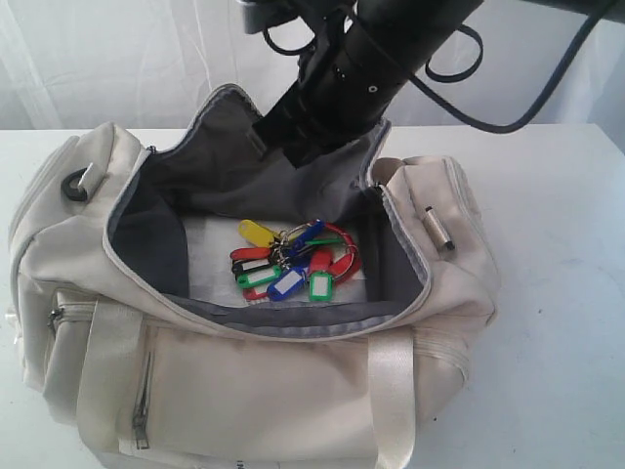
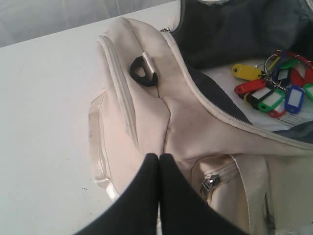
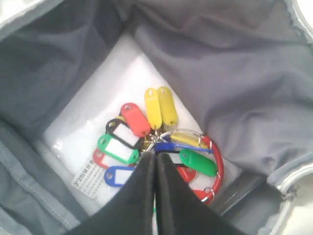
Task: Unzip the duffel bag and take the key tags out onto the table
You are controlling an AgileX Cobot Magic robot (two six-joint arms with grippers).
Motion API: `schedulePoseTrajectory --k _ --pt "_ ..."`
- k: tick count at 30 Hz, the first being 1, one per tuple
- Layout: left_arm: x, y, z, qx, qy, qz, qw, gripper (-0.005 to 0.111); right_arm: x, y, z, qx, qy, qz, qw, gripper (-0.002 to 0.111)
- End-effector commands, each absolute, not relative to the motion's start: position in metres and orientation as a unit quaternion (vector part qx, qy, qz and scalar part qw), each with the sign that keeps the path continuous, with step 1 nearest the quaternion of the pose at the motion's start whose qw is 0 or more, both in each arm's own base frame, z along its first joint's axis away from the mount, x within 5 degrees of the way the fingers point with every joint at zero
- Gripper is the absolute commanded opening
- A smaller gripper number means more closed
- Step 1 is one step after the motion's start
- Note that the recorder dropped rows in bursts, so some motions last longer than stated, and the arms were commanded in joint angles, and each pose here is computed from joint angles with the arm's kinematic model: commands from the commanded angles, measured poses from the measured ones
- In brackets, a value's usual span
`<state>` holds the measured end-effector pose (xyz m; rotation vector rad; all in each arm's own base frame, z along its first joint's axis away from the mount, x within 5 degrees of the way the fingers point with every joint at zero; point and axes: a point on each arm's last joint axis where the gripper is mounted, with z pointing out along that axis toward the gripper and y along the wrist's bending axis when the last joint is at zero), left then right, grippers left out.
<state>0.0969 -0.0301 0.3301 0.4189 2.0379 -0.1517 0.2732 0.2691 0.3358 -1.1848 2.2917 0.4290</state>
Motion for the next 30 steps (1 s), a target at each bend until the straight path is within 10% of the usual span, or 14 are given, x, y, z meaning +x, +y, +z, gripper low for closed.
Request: schedulePoseTrajectory --k 1,13,30 --pt "0.095 -0.031 0.329 0.172 0.844 -0.072 0.503 0.0 0.277 0.269 0.32 -0.451 0.854 0.138 0.22 0.0" --pt "0.095 -0.032 0.329 0.171 0.844 -0.077 0.502 0.0 0.316 0.275 0.243 -0.416 0.892 0.009 0.176 0.043" --pt "0.095 -0.032 0.329 0.171 0.844 -0.077 0.502 0.0 0.337 0.287 0.181 -0.401 0.901 -0.023 0.166 0.045"
